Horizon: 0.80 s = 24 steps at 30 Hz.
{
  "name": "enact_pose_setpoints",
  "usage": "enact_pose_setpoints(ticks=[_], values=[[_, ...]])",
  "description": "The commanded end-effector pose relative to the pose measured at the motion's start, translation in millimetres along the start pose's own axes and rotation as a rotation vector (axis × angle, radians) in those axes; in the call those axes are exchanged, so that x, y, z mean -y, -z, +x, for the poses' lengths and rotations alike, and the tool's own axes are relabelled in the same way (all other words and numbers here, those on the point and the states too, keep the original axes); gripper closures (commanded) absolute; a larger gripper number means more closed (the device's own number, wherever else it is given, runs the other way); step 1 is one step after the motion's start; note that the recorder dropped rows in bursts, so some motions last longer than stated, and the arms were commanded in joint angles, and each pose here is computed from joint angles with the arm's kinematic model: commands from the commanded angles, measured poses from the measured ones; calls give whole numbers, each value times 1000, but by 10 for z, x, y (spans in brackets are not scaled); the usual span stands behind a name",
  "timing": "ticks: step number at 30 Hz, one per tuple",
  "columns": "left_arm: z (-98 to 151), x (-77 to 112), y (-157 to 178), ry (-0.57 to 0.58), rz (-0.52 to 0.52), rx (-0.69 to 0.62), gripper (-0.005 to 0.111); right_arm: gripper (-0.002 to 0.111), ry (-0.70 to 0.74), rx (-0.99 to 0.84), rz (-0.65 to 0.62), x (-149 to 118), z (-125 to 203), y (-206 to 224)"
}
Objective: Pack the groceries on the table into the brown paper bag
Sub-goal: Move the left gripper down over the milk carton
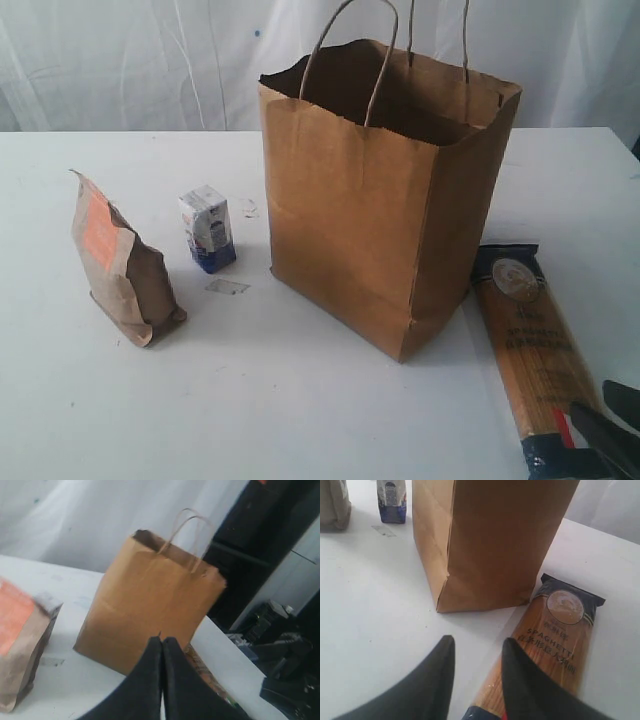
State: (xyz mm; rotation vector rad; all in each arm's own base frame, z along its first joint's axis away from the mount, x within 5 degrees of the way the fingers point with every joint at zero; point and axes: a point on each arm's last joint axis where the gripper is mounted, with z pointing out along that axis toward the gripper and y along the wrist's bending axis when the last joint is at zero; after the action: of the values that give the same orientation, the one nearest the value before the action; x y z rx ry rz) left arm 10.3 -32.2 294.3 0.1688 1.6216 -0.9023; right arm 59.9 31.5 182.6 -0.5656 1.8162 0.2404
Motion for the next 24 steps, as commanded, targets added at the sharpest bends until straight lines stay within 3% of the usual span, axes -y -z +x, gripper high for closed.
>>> enact_pose_setpoints(ticks=[1, 8, 15, 18, 21, 23, 24], values=[[-477, 384, 186, -180, 9, -179, 107, 77, 1, 4, 7, 4, 10, -1], [-1041, 484, -46, -325, -145, -394, 107, 77, 1, 4, 7, 4, 10, -1], [-1267, 379, -743, -419, -136, -642, 102, 77, 1, 4, 7, 4, 10, -1], [-1287, 198, -1296, -399, -152, -782, 77, 77, 1, 4, 7, 4, 10, -1], [-1340, 81, -1696, -395, -164, -842, 45, 77, 1, 4, 7, 4, 10, -1], [-1382, -9, -1970, -414, -175, -880, 32, 77, 1, 4, 7, 4, 10, -1], [-1402, -57, -2103, -425, -183, -902, 31, 77, 1, 4, 7, 4, 10, -1]])
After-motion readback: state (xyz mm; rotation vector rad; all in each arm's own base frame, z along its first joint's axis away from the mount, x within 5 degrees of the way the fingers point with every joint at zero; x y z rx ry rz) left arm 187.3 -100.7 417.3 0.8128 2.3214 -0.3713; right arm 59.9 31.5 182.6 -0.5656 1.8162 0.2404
